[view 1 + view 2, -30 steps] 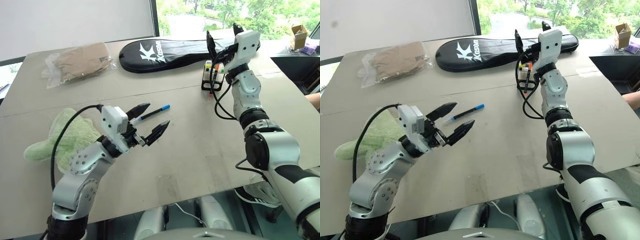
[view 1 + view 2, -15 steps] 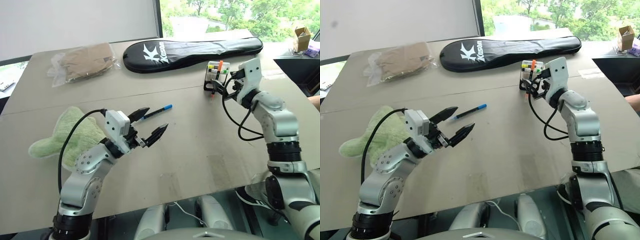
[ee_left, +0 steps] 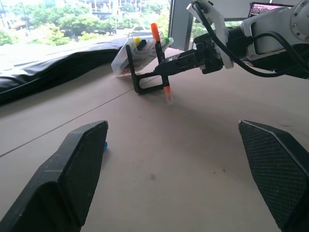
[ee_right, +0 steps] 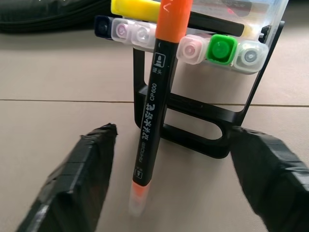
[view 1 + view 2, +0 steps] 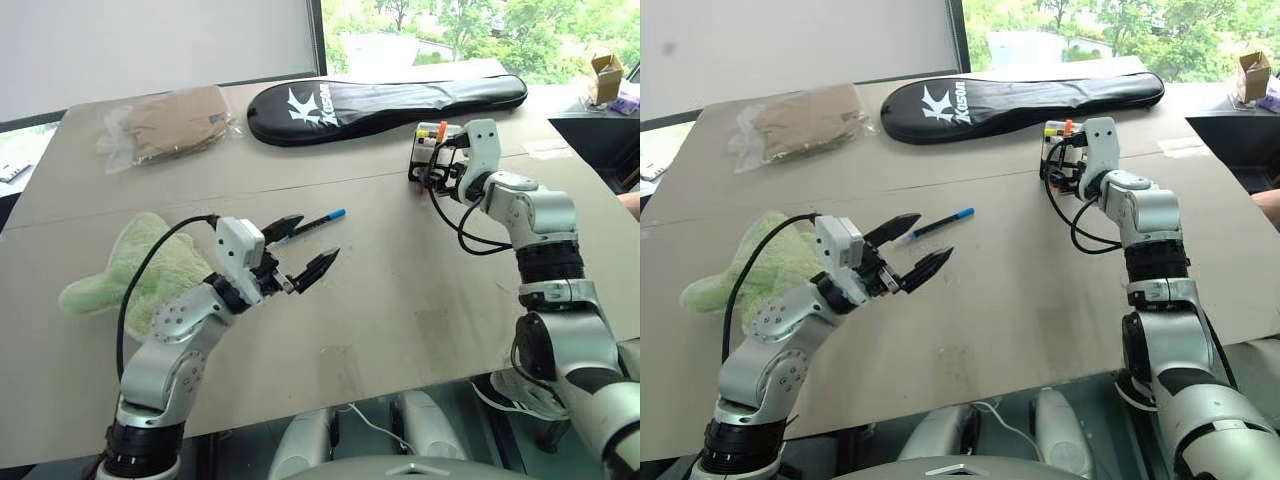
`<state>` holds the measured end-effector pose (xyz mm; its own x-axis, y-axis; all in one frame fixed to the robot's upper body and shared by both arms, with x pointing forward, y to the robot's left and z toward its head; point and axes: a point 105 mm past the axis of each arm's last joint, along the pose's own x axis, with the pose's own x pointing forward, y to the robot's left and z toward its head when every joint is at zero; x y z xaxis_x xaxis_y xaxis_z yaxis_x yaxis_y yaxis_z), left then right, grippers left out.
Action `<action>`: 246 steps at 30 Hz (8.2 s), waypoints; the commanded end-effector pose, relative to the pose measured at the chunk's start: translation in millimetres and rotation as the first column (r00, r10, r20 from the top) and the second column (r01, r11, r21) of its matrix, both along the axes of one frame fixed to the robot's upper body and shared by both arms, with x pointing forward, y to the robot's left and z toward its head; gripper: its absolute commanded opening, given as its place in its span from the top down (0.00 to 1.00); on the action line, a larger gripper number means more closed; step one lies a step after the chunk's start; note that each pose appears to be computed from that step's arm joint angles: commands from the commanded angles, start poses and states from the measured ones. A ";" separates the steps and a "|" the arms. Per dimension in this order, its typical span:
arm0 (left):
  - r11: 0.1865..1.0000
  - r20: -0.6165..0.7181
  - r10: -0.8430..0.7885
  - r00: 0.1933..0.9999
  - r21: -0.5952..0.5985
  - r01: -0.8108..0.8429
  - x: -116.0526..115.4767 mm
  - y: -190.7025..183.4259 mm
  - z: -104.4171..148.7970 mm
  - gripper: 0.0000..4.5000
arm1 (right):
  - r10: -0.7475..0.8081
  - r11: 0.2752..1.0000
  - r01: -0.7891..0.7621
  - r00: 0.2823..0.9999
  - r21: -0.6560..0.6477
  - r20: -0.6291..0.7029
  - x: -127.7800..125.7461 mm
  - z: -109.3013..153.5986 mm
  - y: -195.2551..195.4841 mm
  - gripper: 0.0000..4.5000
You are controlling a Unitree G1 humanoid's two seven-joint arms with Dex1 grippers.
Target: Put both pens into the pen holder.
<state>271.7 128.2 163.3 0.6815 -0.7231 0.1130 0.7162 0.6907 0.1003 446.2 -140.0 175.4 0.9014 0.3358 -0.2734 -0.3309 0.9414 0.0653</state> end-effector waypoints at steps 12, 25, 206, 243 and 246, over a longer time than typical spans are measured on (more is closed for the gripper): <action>1.000 0.066 0.016 0.998 -0.002 -0.016 -7.2 -3.5 20.3 0.00 | 0.244 0.970 -0.245 0.968 0.006 0.051 -24.4 38.2 17.6 0.99; 1.000 0.041 -0.013 0.999 -0.001 0.013 -8.1 -8.6 3.5 0.00 | 0.550 0.676 -0.642 0.766 -0.362 -0.333 -109.9 0.5 -17.5 0.46; 0.980 -0.041 -0.174 0.984 -0.106 0.169 13.1 -29.5 57.9 0.37 | 0.353 0.914 -0.405 0.821 0.022 0.449 -110.2 128.9 25.2 1.00; 0.991 0.072 -0.115 0.991 -0.059 0.120 24.0 -44.8 65.8 0.37 | 0.021 0.988 0.107 0.622 -0.111 0.783 -21.7 96.6 1.5 0.89; 0.991 0.068 -0.115 0.991 -0.057 0.119 23.5 -44.1 64.2 0.37 | 0.029 0.986 0.109 0.617 -0.122 0.786 -22.3 92.1 0.5 0.58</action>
<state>300.5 81.9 214.7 0.5894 -0.7929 0.1546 0.7948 0.6034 0.0649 428.3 -140.2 258.0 0.8335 0.3089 0.4582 -0.1678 0.9315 -0.3227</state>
